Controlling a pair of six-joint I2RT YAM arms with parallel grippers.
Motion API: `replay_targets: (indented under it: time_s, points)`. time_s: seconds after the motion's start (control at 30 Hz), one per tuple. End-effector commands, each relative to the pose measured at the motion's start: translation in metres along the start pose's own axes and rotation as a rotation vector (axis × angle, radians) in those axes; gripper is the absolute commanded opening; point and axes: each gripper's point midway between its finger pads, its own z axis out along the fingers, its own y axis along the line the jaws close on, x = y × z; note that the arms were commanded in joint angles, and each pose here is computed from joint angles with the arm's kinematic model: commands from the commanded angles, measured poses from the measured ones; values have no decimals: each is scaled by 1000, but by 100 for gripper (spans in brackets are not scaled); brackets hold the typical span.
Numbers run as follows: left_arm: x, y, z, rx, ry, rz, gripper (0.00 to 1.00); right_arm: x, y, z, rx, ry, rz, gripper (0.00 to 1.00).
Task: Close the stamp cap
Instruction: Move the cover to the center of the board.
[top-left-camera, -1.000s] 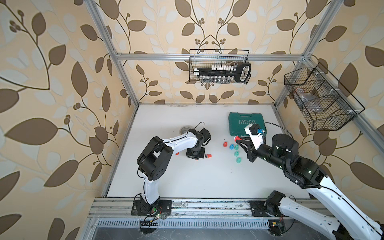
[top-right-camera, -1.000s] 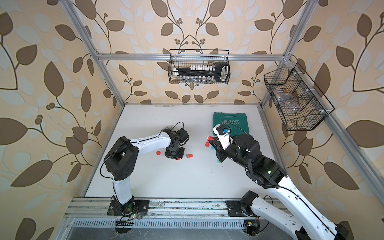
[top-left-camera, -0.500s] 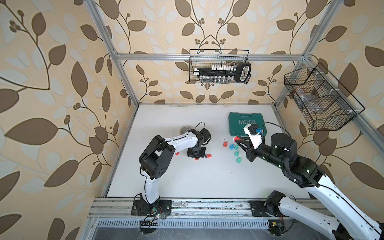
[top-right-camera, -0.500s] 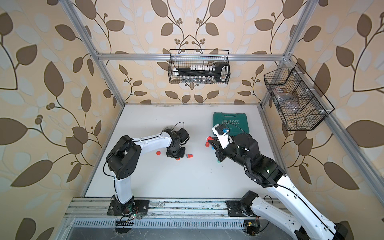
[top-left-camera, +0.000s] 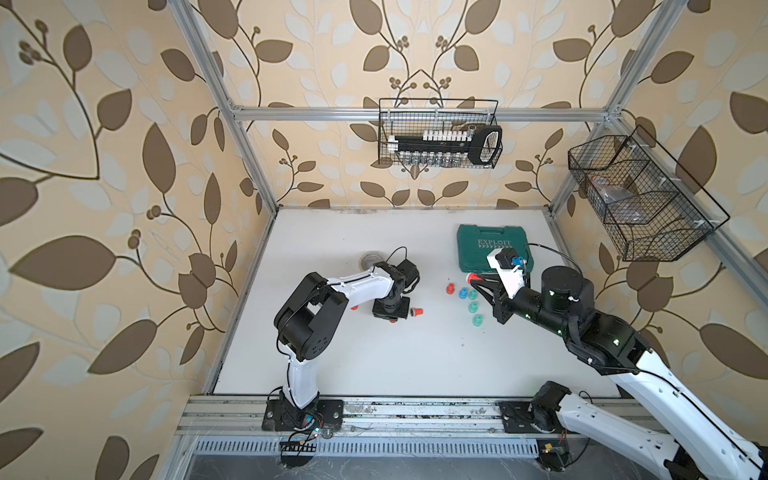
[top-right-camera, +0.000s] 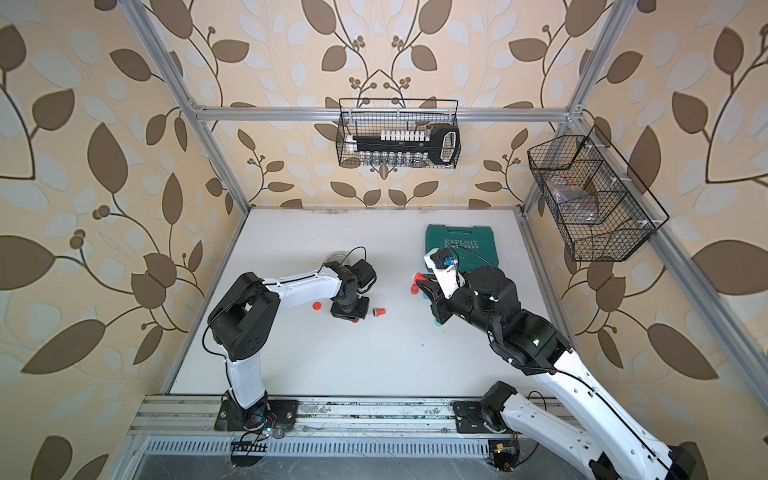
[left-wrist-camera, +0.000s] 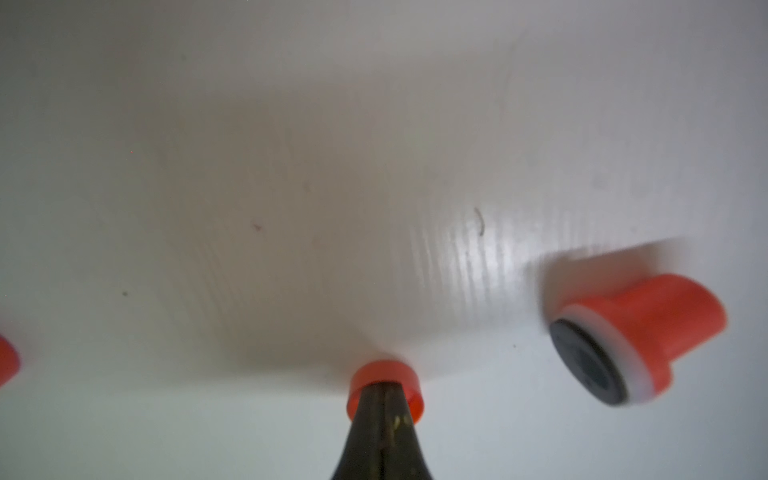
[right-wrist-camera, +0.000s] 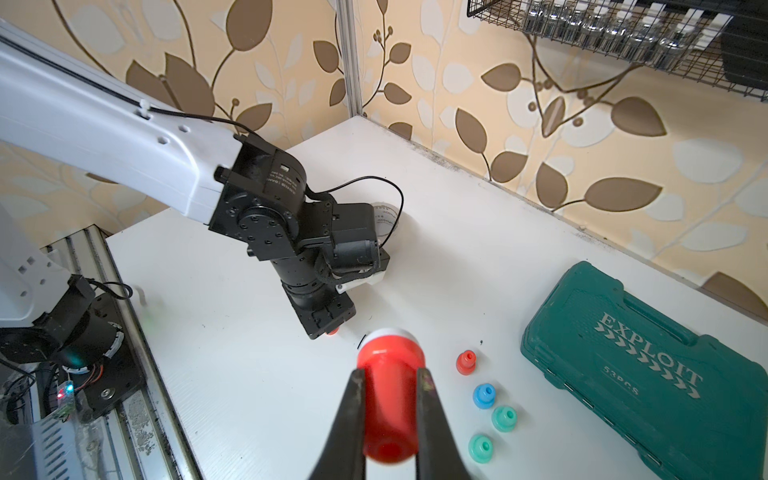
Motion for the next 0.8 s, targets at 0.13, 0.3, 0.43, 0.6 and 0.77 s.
replay_targets:
  time_s: [0.13, 0.3, 0.43, 0.6, 0.77]
  points:
    - [62, -10, -3, 18, 79, -16, 4, 2, 2, 5, -14, 10, 14, 0]
    - [91, -37, -3, 16, 82, 28, 4, 0, 1, 7, -12, 9, 6, 0]
    - [103, -69, -4, 6, 75, 96, 4, -1, -1, 8, -1, 10, 11, 0]
    - [97, -88, -13, -5, 46, 137, 5, -3, -12, 7, 61, 15, 53, 0]
    - [82, -96, -46, 33, -34, 158, 6, -9, -27, 1, 146, -2, 136, 0]
